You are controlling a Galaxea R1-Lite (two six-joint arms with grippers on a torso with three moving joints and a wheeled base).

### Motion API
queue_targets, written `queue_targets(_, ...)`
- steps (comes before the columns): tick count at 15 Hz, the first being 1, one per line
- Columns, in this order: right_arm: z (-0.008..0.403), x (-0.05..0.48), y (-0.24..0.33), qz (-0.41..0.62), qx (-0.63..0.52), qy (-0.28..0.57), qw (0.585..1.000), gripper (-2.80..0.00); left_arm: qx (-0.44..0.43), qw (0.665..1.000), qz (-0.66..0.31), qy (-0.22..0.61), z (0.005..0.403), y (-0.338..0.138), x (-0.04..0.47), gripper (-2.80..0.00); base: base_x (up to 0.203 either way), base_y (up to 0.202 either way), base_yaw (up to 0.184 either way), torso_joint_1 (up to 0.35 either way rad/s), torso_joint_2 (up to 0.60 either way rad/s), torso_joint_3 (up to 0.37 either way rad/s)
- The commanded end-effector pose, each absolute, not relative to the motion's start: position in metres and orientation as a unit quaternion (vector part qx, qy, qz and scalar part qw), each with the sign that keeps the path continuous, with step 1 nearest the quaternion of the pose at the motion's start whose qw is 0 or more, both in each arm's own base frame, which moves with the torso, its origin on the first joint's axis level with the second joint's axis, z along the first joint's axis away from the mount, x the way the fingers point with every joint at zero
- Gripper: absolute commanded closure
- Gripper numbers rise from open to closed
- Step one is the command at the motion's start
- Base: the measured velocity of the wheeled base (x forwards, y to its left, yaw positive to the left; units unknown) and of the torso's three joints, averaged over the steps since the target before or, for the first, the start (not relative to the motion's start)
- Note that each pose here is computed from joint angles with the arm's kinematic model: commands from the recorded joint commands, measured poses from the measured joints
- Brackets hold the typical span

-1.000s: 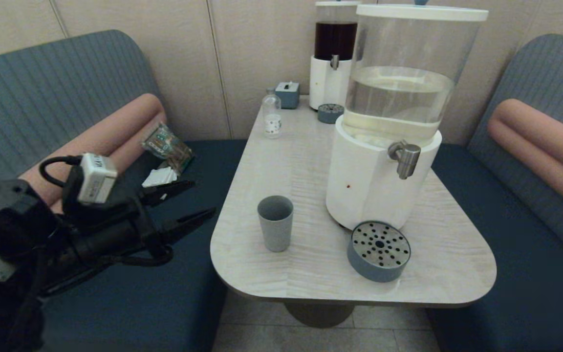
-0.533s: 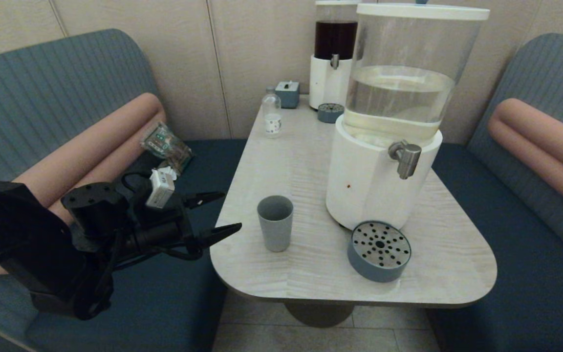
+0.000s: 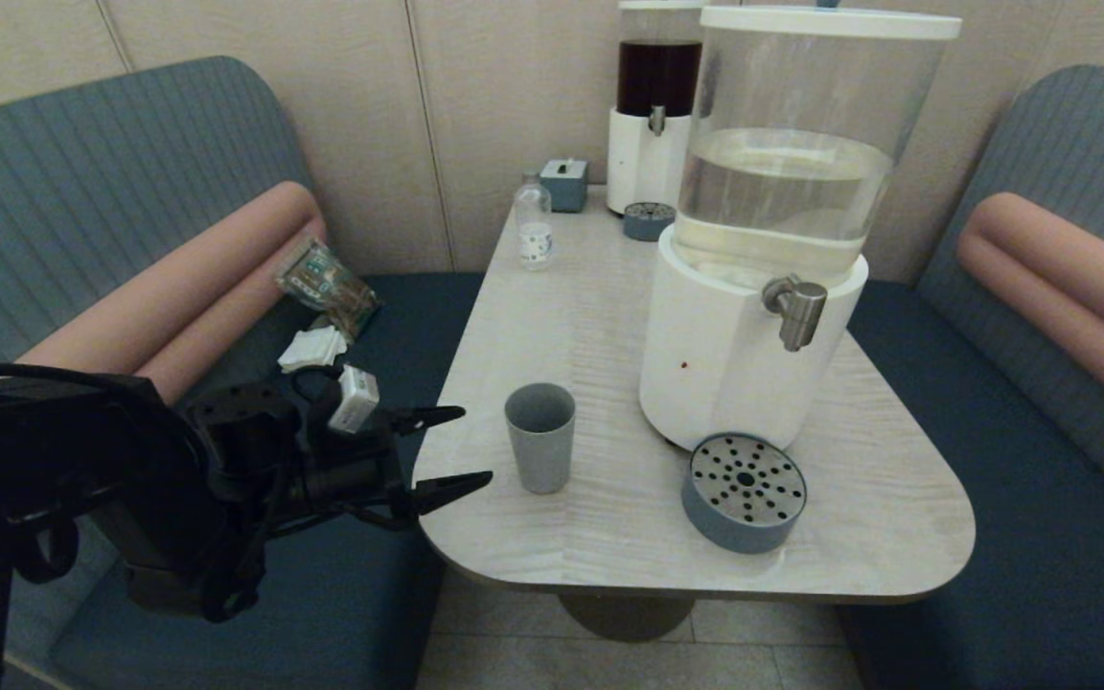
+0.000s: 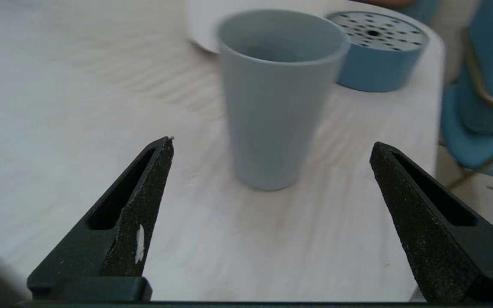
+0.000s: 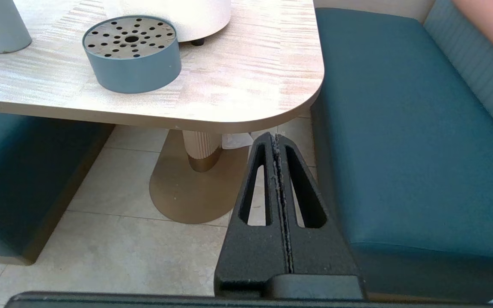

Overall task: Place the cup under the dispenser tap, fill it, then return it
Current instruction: Pick up the cup

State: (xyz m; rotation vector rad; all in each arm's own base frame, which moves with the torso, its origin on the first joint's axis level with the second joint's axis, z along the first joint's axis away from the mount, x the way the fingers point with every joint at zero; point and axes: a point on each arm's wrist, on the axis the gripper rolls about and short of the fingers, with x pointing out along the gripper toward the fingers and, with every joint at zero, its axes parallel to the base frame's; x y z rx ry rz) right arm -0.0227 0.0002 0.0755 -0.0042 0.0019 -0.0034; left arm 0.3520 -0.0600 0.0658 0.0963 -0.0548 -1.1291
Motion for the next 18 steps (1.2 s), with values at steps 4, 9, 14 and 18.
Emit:
queue_targets(4,0.075,-0.022,0.000,-0.002,-0.002,0.002,1.000,0.00,0.040,0.817,-0.575,-0.027,0.050,-0.096,0.364,-2.80,0.000,0.000,0.000,0.000,0.00,0.000)
queue_targets(9,0.075,-0.022,0.000,-0.002,-0.002,0.002,1.000,0.00,0.038,0.832,-0.553,-0.038,0.041,-0.119,0.383,-2.80,0.000,0.000,0.000,0.000,0.00,0.000)
queue_targets(14,0.075,-0.022,0.000,-0.002,-0.002,0.002,1.000,0.00,0.033,0.849,-0.526,-0.049,0.036,-0.137,0.395,-2.80,0.000,0.000,0.000,0.000,0.00,0.000)
queue_targets(18,0.075,-0.022,0.000,-0.002,-0.002,0.002,1.000,0.00,0.031,0.857,-0.510,-0.064,0.035,-0.146,0.407,-2.80,0.000,0.000,0.000,0.000,0.00,0.000)
